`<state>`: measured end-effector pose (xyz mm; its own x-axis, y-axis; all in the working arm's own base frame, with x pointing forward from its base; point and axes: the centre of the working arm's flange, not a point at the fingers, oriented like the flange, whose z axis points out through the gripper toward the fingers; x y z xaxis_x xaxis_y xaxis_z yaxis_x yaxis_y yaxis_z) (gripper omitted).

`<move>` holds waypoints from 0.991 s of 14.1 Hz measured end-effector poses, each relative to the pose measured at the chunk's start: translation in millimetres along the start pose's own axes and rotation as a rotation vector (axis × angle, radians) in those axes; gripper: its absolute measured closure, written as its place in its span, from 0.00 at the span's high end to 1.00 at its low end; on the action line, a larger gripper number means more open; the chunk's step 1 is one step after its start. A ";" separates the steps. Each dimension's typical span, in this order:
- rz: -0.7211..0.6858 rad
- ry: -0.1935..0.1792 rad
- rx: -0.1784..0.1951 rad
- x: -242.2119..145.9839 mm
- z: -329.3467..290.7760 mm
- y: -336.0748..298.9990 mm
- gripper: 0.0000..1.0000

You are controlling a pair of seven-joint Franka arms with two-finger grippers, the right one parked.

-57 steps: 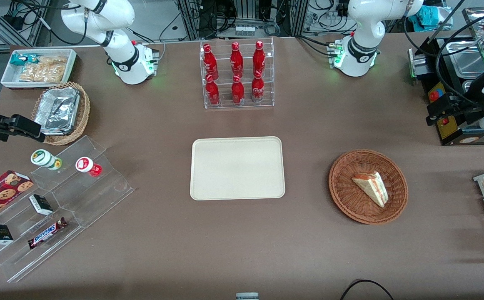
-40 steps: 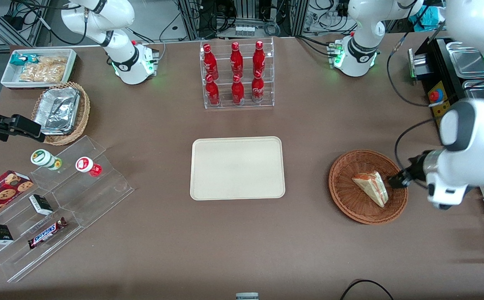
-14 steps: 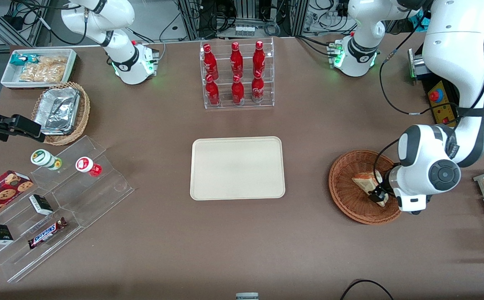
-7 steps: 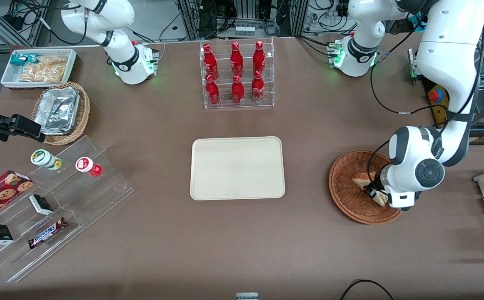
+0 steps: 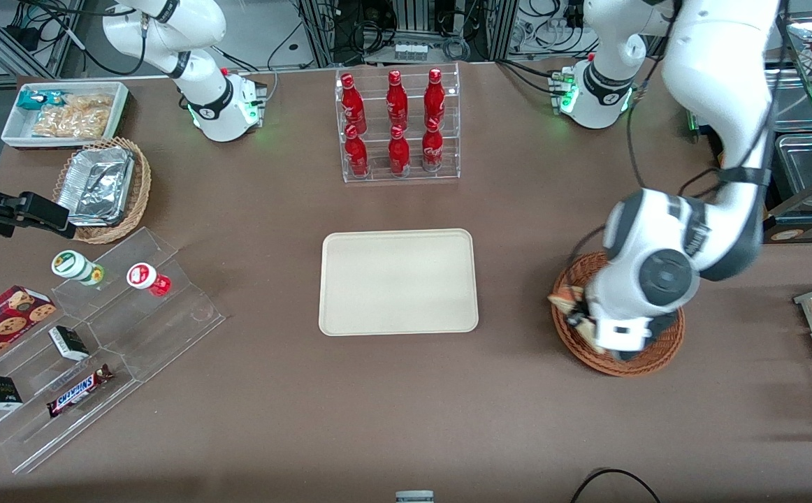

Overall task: Place sandwich from basket to tray
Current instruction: 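Lift the sandwich and carry it over the cream tray, then lower the sandwich onto the tray and open the left gripper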

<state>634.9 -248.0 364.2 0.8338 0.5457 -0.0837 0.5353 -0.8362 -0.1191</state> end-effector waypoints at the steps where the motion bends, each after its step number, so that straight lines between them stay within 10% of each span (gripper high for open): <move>1: 0.055 0.005 0.004 -30.3 1.3 23.2 0.21; 7: 0.334 0.005 0.028 -194.3 69.0 150.6 0.22; 14: 0.495 -0.023 -0.044 -245.5 128.3 194.6 0.24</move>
<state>517.0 -537.7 234.6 0.9864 0.0828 -0.1418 0.0812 -0.9966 -0.0171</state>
